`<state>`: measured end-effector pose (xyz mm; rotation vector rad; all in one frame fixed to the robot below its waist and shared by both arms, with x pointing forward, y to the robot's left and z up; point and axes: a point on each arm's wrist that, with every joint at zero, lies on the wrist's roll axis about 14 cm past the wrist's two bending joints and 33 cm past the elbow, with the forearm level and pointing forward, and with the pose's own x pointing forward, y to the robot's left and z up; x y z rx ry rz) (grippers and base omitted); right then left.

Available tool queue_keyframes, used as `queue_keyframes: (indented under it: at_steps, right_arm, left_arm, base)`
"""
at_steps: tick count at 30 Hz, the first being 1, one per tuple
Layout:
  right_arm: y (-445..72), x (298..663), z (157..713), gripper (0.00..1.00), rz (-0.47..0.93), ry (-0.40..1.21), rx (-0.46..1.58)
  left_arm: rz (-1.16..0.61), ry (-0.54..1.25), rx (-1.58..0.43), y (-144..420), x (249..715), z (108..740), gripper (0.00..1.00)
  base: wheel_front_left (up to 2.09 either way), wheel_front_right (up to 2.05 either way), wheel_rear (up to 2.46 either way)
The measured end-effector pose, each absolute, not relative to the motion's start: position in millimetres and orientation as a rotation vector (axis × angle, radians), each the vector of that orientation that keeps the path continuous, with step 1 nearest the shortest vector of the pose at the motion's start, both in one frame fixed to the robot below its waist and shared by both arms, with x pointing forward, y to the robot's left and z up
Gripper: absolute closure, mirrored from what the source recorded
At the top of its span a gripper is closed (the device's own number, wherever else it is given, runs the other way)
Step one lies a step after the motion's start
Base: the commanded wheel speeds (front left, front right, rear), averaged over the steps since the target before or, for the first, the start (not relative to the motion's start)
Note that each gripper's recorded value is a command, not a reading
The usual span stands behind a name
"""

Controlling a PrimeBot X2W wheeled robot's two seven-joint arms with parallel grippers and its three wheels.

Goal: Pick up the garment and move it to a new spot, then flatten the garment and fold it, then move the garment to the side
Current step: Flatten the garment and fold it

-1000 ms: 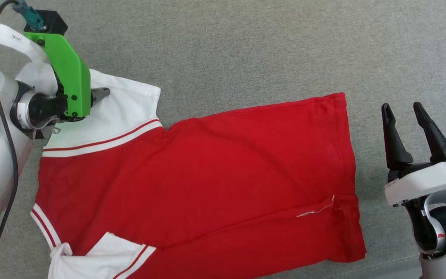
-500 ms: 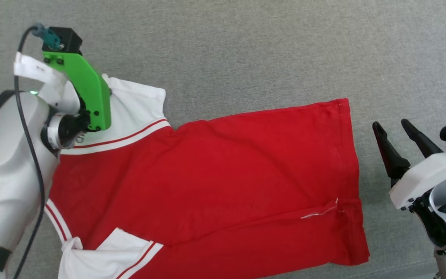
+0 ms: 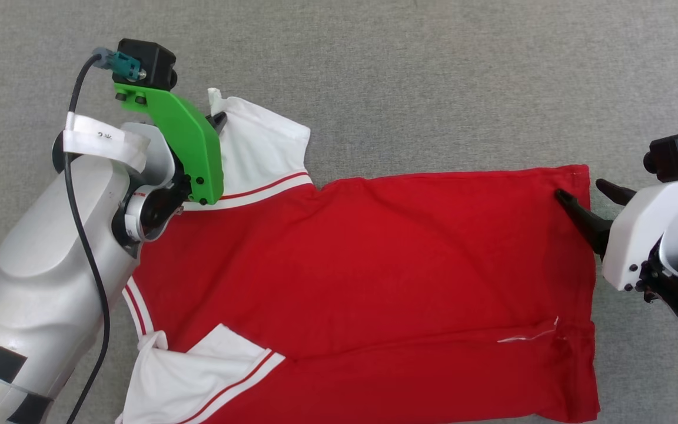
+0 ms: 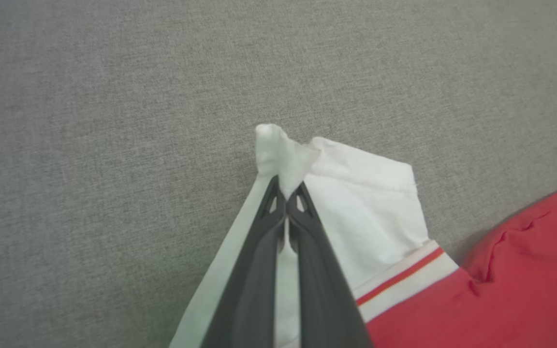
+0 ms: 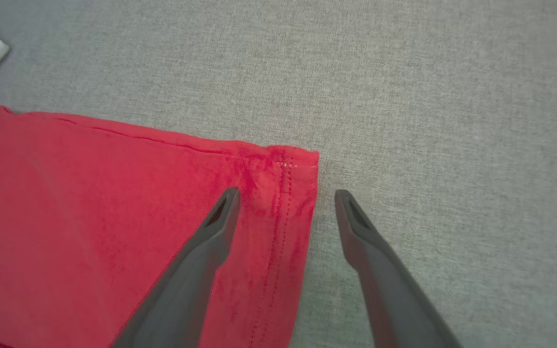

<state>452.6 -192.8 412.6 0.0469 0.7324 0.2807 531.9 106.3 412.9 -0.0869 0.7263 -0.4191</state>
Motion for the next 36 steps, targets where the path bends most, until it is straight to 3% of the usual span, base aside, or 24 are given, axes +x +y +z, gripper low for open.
queue_keyframes:
  at_steps: [11, 12, 14, 19, 26, 36]
  right_arm:
    - [-183, 450, 365, 0.00, 0.350, 0.968, 0.011]
    - [-182, 449, 363, 0.53, 0.356, 0.984, 0.012]
    - [-182, 447, 362, 1.00, 0.360, 1.002, 0.014]
    - [-182, 451, 371, 1.00, 0.354, 0.968, 0.042]
    - [-184, 463, 406, 1.00, 0.323, 0.796, 0.083]
    - [-187, 409, 408, 1.00, 0.271, 0.774, 0.165]
  left_arm:
    - [-0.395, 0.744, -0.096, 120, 518, 396, 1.00]
    - [-0.391, 0.747, -0.097, 121, 516, 394, 1.00]
    - [-0.389, 0.747, -0.097, 122, 515, 394, 1.00]
    - [-0.370, 0.723, -0.093, 128, 512, 400, 1.00]
    - [-0.336, 0.648, -0.092, 141, 505, 422, 1.00]
    - [-0.239, 0.602, -0.150, 168, 448, 434, 1.00]
  base:
    - [0.00, 0.00, 0.00]
    - [0.00, 0.00, 0.00]
    - [0.00, 0.00, 0.00]
    - [0.00, 0.00, 0.00]
    - [0.00, 0.00, 0.00]
    - [0.00, 0.00, 0.00]
